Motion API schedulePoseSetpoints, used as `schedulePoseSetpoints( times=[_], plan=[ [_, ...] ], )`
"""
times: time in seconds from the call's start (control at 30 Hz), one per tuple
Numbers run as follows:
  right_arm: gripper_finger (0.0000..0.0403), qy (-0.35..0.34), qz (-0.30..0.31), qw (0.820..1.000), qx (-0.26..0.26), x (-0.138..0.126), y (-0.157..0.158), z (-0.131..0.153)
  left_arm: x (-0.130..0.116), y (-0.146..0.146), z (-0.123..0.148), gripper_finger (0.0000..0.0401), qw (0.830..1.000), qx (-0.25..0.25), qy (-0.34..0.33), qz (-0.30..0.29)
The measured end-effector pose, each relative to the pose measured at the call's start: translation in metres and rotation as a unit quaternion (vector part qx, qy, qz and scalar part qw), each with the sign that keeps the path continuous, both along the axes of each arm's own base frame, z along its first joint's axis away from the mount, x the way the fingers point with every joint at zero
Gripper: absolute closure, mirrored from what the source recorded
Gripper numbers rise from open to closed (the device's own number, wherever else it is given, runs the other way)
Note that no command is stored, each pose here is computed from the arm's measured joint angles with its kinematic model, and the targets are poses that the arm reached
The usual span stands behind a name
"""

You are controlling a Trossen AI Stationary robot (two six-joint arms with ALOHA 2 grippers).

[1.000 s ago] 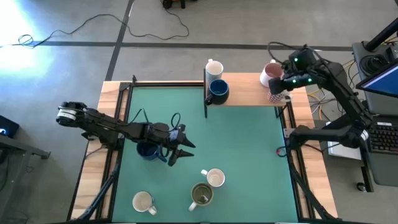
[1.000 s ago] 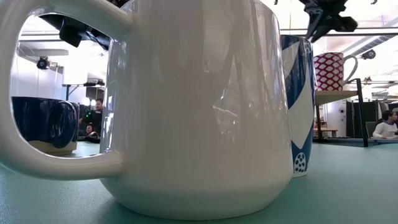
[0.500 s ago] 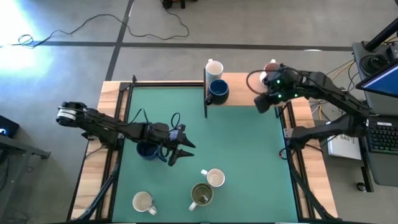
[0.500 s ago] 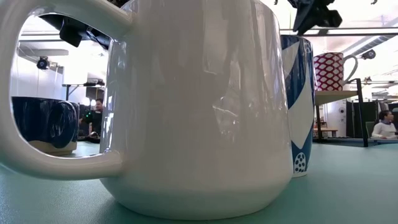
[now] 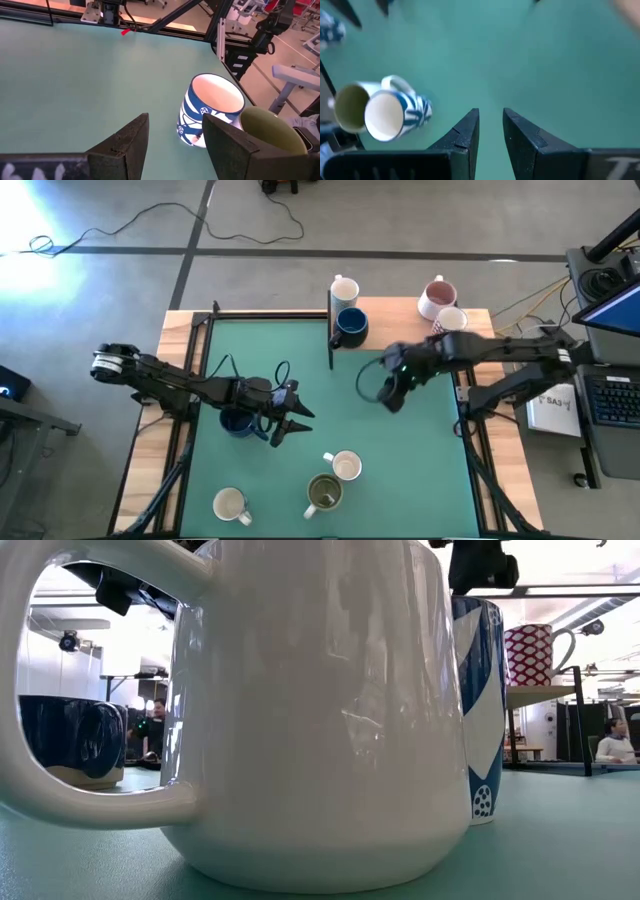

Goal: Place coffee mugs
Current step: Put the right blue patterned mug on the shelf

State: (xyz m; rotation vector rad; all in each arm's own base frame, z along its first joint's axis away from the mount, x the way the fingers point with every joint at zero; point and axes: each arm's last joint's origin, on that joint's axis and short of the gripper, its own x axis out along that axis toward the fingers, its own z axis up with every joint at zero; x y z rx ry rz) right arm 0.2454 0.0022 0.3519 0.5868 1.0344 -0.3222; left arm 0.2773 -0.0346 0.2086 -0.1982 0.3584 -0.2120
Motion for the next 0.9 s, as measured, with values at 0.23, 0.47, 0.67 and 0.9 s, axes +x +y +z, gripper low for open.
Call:
schedulePoseSetpoints(
  times=[0.23, 0.47, 0.67, 0.9],
  plan=[
    [0.0321, 0.010, 0.087, 0.996, 0.012, 0.030, 0.041, -0.022, 0.000, 0.000, -0.001, 0.0233, 1.000, -0.001, 0.007, 0.001],
    [0.0286, 0.053, 0.135, 0.989, 0.009, 0.050, 0.073, -0.051, -0.001, 0.000, -0.003, 0.0233, 1.000, -0.011, 0.018, 0.005],
    [0.0259, 0.035, 0.172, 0.985, 0.001, 0.065, 0.088, -0.064, -0.001, 0.000, -0.003, 0.0233, 0.999, -0.031, 0.025, 0.012],
    [0.0259, 0.036, 0.243, 0.969, -0.016, 0.077, 0.100, -0.082, -0.003, 0.000, -0.009, 0.0233, 0.998, -0.034, 0.059, 0.016]
  ],
)
